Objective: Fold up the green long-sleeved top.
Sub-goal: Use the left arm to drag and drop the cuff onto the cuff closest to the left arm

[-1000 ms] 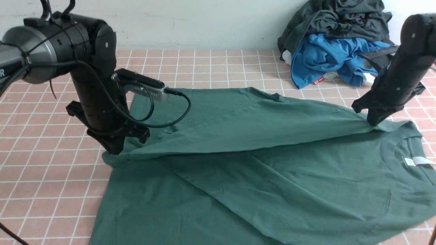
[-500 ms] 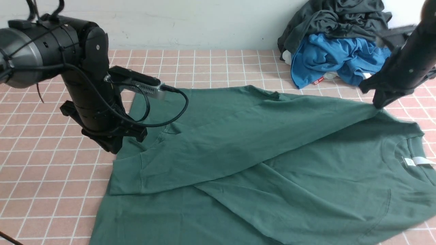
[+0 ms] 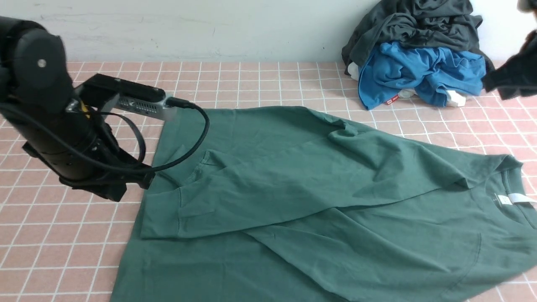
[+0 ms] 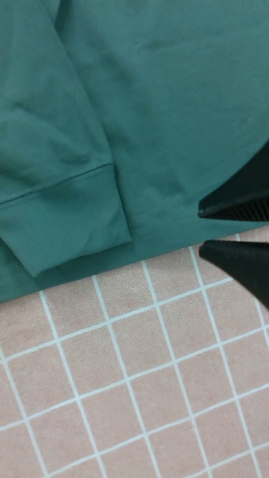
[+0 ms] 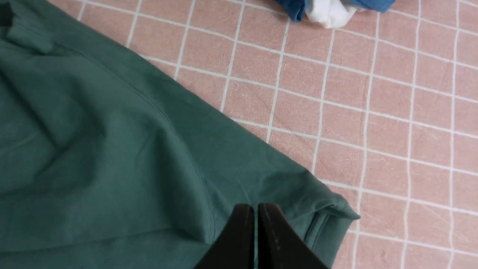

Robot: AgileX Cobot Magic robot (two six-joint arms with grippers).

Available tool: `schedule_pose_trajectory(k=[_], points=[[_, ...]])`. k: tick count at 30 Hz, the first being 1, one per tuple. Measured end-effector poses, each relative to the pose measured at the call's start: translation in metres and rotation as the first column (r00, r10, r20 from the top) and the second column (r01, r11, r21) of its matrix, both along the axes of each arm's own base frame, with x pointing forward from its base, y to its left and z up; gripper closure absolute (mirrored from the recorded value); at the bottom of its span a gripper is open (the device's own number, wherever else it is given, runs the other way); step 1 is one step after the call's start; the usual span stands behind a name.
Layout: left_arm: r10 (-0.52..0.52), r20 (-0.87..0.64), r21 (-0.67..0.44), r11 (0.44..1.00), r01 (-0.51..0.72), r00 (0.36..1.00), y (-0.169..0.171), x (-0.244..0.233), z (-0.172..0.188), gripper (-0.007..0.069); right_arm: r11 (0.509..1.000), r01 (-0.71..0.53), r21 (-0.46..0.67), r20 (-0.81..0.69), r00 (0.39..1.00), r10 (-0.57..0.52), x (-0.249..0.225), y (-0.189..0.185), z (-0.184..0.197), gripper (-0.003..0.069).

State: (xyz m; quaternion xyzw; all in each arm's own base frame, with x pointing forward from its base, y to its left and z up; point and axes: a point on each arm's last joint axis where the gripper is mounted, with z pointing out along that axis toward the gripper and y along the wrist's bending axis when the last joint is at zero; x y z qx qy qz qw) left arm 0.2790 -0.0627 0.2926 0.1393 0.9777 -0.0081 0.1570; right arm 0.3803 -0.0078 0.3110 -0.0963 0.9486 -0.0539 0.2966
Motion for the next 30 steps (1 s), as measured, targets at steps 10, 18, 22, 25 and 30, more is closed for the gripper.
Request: schedule_pose_trajectory(k=[10,18,22,25,30], points=[[0.006,0.054,-0.051,0.999,-0.003,0.999,0.007,-0.043,0.007,0.0552,0.998,-0.054,0.038,-0.083,0.995,0.057,0.013,0.017,-0.05,0.0596],[-0.001,0.147,-0.086,0.996,0.013,0.989,0.008,-0.058,0.004,0.0552,0.998,-0.048,0.051,-0.164,0.985,0.055,0.037,0.019,-0.113,0.0364],[0.001,0.158,-0.093,0.996,0.014,0.987,0.008,-0.057,0.004,0.0552,0.996,-0.027,0.083,-0.18,0.983,0.042,0.046,0.021,-0.141,0.0355],[0.001,0.166,-0.094,0.995,0.015,0.986,0.008,-0.057,0.005,0.0552,0.996,-0.033,0.089,-0.179,0.983,0.049,0.049,0.022,-0.15,0.0425],[0.001,0.174,-0.095,0.995,0.016,0.985,0.008,-0.056,0.005,0.0552,0.992,-0.128,0.008,-0.088,0.988,0.128,0.063,0.02,-0.143,0.0637]])
